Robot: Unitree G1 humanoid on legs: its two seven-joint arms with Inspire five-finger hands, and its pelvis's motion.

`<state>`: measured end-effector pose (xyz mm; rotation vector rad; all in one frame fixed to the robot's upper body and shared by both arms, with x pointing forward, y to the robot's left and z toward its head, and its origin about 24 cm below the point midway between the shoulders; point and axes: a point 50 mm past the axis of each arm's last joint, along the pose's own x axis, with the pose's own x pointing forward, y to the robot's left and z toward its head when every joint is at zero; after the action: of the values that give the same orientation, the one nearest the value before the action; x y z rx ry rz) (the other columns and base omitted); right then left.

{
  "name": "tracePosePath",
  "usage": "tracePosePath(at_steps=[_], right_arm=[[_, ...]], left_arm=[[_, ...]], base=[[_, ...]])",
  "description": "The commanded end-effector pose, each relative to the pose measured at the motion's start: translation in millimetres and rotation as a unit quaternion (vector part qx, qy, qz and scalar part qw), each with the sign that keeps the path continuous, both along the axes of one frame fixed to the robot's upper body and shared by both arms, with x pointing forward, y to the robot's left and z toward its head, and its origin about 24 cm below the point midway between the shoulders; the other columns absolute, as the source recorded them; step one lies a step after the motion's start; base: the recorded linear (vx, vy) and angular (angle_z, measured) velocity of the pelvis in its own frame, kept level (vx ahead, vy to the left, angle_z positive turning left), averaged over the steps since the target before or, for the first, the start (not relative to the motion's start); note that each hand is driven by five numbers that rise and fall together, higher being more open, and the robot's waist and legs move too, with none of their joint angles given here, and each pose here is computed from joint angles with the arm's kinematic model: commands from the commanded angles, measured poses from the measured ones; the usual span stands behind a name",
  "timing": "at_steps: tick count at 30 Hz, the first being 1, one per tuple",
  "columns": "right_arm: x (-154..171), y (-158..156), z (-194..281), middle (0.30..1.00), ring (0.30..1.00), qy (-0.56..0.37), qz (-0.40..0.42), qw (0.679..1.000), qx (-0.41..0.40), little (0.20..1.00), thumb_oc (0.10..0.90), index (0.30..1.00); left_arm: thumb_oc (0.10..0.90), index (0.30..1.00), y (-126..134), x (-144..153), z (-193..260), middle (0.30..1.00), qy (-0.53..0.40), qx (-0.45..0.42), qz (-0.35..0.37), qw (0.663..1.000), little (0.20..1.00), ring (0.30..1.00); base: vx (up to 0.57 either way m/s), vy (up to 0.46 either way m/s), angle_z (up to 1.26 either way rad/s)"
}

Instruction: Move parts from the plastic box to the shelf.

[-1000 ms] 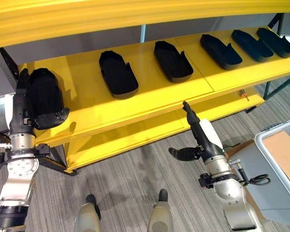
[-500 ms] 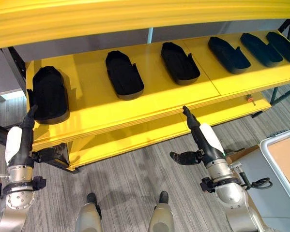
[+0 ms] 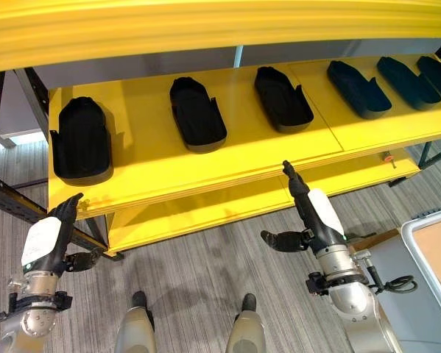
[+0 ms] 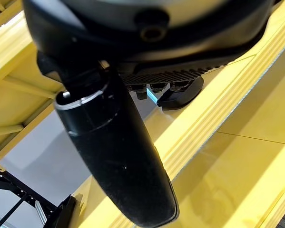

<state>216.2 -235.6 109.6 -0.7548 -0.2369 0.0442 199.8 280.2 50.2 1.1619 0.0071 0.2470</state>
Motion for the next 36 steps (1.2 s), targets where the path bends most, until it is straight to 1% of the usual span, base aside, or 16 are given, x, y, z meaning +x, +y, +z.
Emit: tracePosePath(at_steps=[1, 4, 12, 15, 21, 27, 36], right_arm=[[1.5, 5.9, 55.1, 1.0, 1.0, -0.162, 0.014, 0.987, 0.002, 1.0, 0.9, 1.0], [3.6, 8.0, 55.7, 1.0, 1.0, -0.168, 0.013, 0.986, 0.004, 1.0, 0.9, 1.0], [5.2, 9.4, 56.5, 1.0, 1.0, -0.174, 0.012, 0.985, 0.006, 1.0, 0.9, 1.0], [5.7, 11.4, 56.6, 1.0, 1.0, -0.174, 0.018, 0.984, 0.008, 1.0, 0.9, 1.0], [6.7, 12.8, 57.1, 1.0, 1.0, -0.174, 0.023, 0.984, 0.009, 1.0, 0.9, 1.0], [7.0, 15.7, 58.0, 1.0, 1.0, -0.176, 0.032, 0.984, 0.008, 1.0, 0.9, 1.0], [6.9, 16.8, 60.4, 1.0, 1.0, -0.18, 0.04, 0.983, 0.004, 1.0, 0.9, 1.0]], left_arm=[[0.9, 1.0, 0.3, 19.4, 37.5, 1.0, -0.083, 0.069, -0.036, 0.994, 1.0, 1.0], [0.9, 1.0, -5.8, 34.2, 28.7, 1.0, -0.071, 0.071, -0.037, 0.994, 1.0, 1.0], [0.9, 1.0, -7.5, 48.7, 19.7, 1.0, -0.063, 0.072, -0.018, 0.995, 1.0, 1.0], [0.9, 1.0, -6.6, 55.6, 10.1, 1.0, -0.047, 0.072, -0.003, 0.996, 1.0, 1.0], [0.9, 1.0, -5.4, 61.5, -3.1, 1.0, -0.018, 0.084, 0.011, 0.996, 1.0, 1.0], [0.9, 1.0, 4.0, 63.0, -16.9, 1.0, 0.014, 0.092, 0.042, 0.995, 1.0, 1.0], [0.9, 1.0, 12.5, 64.5, -19.8, 1.0, 0.023, 0.099, 0.064, 0.993, 1.0, 1.0]], base=[[0.0, 0.0, 0.0], [0.0, 0.0, 0.0], [0.0, 0.0, 0.0], [0.0, 0.0, 0.0], [0.0, 0.002, -0.01], [0.0, 0.008, -0.03], [0.0, 0.009, -0.05]])
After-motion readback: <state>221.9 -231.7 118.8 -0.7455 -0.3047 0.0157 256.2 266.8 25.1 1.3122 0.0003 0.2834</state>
